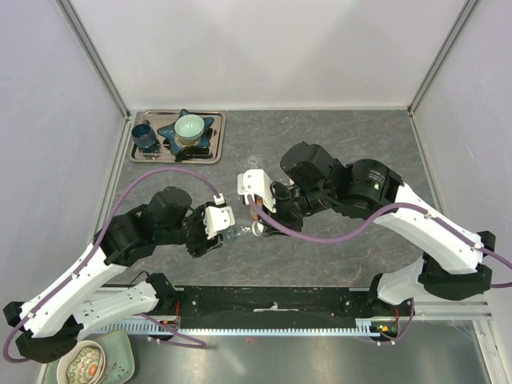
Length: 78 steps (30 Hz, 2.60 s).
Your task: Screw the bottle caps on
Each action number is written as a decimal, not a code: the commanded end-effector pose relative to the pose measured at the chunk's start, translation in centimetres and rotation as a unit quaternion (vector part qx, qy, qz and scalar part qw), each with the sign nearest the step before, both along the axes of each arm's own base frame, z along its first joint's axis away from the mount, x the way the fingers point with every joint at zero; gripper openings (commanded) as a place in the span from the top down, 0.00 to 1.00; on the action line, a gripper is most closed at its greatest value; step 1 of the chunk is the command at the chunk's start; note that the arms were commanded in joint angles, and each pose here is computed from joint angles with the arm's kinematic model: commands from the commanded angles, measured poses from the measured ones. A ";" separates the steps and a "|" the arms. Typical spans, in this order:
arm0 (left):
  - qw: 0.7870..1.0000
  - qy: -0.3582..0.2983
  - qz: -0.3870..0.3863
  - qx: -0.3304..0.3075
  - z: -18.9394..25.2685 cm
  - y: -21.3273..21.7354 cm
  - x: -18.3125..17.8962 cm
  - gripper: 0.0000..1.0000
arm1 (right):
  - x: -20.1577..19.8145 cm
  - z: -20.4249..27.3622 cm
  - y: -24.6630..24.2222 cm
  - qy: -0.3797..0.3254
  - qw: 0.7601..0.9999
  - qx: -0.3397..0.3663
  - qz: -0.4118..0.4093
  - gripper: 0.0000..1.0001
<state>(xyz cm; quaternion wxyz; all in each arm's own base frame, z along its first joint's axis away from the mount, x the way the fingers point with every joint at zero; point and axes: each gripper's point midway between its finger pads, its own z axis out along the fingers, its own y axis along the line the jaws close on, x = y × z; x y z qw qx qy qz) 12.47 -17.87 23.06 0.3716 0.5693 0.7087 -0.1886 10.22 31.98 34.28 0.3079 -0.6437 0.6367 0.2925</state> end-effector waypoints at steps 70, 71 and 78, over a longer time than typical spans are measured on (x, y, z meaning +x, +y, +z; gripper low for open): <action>0.927 -0.117 -0.127 -0.332 15.5 -7.8 -1.1 0.98 | -3.0 5.1 8.5 0.034 0.989 0.123 0.073 0.65; 0.927 -0.118 -0.126 -0.332 15.5 -7.8 -1.1 0.98 | -3.0 5.2 8.5 0.033 0.989 0.125 0.074 0.65; 0.930 -0.108 -0.106 -0.335 14.9 -7.8 -0.6 0.98 | -2.1 6.1 8.8 0.023 0.989 0.139 0.047 0.58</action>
